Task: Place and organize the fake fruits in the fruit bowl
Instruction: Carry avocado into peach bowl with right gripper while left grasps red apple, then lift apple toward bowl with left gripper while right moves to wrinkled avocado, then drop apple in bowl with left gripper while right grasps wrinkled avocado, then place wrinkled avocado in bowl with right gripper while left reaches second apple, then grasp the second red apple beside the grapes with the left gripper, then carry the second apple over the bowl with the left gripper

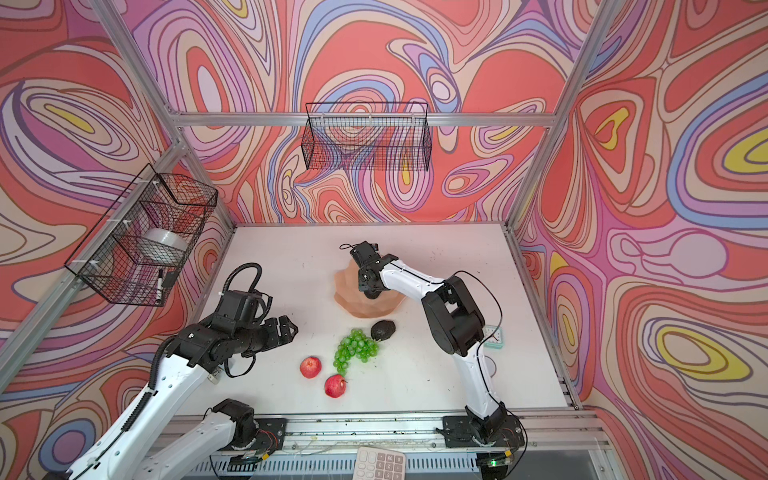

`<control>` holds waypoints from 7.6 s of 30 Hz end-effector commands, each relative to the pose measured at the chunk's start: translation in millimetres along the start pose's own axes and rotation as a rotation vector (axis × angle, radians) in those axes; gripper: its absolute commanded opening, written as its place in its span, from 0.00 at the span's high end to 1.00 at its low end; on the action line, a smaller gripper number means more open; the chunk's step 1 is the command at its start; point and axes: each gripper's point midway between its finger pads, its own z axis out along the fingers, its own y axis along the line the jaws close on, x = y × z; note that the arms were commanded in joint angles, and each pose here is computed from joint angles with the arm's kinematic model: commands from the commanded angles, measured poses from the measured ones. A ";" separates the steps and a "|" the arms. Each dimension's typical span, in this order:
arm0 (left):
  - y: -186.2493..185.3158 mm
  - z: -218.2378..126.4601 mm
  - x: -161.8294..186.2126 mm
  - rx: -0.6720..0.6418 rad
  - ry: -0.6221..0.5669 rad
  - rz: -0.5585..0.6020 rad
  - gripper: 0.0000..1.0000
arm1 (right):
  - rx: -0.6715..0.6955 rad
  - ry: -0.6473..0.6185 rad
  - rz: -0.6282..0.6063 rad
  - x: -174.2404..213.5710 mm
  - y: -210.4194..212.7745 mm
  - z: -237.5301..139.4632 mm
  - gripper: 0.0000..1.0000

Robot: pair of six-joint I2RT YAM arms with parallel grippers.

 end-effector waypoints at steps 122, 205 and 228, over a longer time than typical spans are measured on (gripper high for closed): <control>-172.7 80.1 -196.0 0.098 -0.309 0.109 0.14 | 0.035 0.025 0.174 152.5 -21.7 -60.7 0.16; -64.6 48.8 122.3 -0.053 0.179 0.342 0.12 | -0.008 -0.372 0.121 -42.4 -69.3 -185.2 0.06; -42.0 102.9 148.4 -0.203 0.271 0.338 0.50 | -0.021 -0.400 0.142 -30.0 -80.3 -194.7 0.04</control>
